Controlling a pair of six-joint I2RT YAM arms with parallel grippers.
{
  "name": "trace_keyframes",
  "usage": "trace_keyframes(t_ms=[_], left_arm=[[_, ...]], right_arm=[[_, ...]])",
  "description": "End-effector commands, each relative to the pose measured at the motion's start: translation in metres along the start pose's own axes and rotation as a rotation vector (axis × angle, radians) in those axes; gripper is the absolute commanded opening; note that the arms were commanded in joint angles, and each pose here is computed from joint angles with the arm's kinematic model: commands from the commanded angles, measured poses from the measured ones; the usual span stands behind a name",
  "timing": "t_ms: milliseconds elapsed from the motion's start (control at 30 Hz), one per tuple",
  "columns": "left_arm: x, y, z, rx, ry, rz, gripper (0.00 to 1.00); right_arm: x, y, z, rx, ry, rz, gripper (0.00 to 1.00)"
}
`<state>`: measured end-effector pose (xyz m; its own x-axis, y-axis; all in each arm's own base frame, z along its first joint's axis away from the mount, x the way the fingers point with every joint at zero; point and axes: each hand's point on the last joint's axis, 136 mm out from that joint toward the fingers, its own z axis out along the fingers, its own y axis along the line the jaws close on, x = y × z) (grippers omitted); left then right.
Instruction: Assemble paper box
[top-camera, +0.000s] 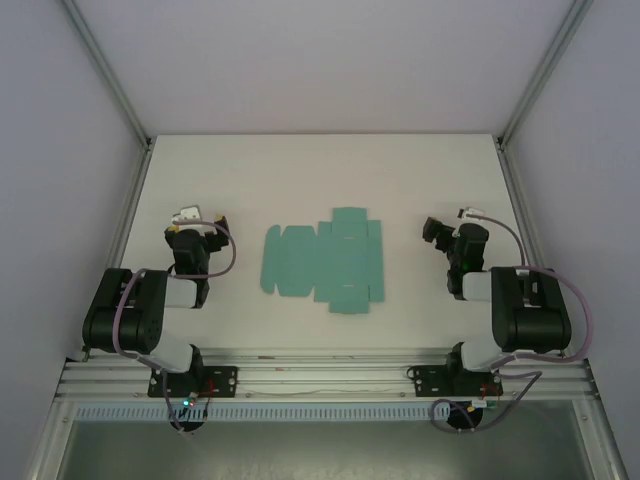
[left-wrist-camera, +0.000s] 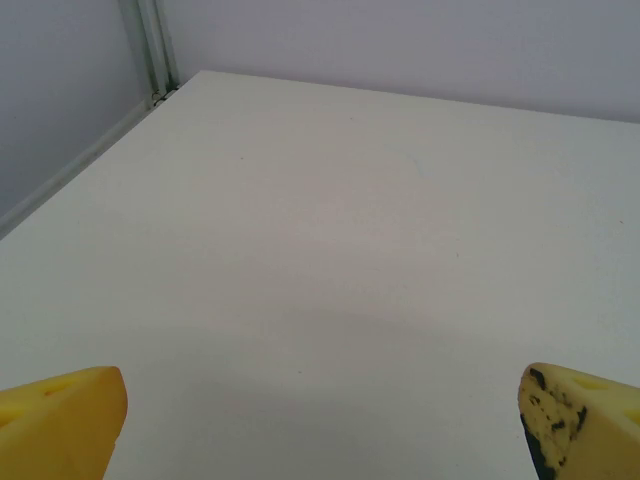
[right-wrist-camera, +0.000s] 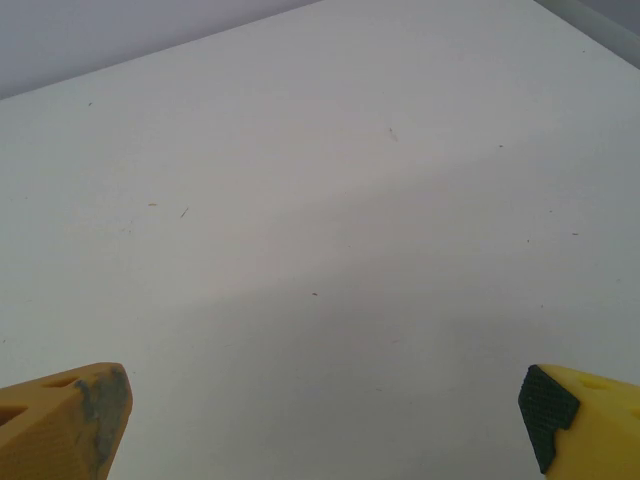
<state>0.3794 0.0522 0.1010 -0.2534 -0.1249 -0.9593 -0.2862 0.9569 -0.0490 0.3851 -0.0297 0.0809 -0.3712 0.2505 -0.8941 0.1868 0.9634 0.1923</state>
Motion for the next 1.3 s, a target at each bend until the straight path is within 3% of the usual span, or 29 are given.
trace_keyframes(t_ms=[0, 1067, 1267], left_arm=[[-0.005, -0.003, 0.001, 0.015, -0.011, 0.019, 1.0], [-0.004, -0.014, 0.002, 0.07, 0.006, 0.049, 1.0], [-0.034, -0.003, -0.004, -0.007, 0.034, 0.018, 1.0]], right_arm=[[-0.018, 0.002, -0.001, -0.003, -0.061, 0.012, 1.0], [-0.018, 0.002, -0.001, -0.001, -0.062, 0.012, 1.0], [-0.041, -0.006, -0.009, 0.076, -0.056, 0.042, 1.0]])
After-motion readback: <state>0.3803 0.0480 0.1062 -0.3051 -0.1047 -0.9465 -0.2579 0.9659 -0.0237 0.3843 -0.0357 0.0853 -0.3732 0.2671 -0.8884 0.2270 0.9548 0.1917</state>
